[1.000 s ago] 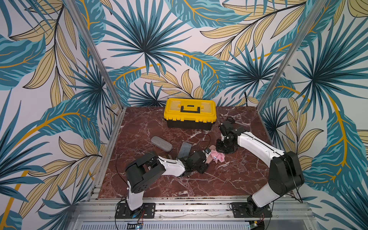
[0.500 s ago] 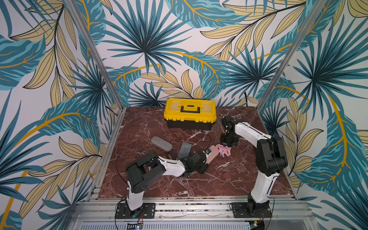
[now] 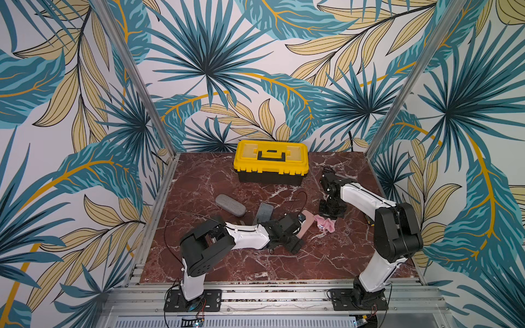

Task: Wipe the eyeglass case
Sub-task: Wipe the dirt from the eyeglass case.

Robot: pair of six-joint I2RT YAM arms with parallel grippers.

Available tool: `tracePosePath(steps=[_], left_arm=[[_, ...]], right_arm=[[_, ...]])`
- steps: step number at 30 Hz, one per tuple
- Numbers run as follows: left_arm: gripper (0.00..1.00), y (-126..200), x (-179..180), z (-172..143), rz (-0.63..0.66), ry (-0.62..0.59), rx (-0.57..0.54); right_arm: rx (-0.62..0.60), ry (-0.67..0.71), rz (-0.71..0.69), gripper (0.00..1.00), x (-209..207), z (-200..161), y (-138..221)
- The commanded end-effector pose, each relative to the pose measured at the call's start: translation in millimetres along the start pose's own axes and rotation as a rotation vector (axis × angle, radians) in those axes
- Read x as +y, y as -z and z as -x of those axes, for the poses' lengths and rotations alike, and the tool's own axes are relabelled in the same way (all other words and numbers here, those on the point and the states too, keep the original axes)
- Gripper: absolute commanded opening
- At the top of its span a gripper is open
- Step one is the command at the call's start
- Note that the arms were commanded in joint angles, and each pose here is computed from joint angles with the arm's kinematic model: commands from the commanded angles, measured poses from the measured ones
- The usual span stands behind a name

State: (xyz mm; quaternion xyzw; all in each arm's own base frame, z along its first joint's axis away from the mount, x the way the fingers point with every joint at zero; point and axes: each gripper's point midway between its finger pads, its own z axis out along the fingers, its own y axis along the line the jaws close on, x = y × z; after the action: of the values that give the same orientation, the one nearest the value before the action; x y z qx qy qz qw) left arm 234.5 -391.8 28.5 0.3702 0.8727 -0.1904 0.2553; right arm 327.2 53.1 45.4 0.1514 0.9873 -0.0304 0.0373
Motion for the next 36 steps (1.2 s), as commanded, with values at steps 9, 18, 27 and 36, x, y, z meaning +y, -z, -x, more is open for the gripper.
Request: tracePosePath(steps=[9, 18, 27, 36], left_arm=[[0.97, -2, -70, 43, -0.215, 0.049, 0.033], [0.98, 30, -43, 69, -0.051, -0.015, -0.076], [1.0, 80, 35, 105, 0.156, 0.016, -0.323], [1.0, 42, 30, 93, -0.202, -0.151, -0.231]], right_arm=[[0.014, 0.11, 0.156, 0.0, 90, 28, 5], [-0.065, 0.132, 0.138, 0.0, 77, 49, 44], [-0.154, 0.05, 0.131, 0.0, 16, 28, 78], [-0.041, -0.013, 0.175, 0.0, -8, -47, 56]])
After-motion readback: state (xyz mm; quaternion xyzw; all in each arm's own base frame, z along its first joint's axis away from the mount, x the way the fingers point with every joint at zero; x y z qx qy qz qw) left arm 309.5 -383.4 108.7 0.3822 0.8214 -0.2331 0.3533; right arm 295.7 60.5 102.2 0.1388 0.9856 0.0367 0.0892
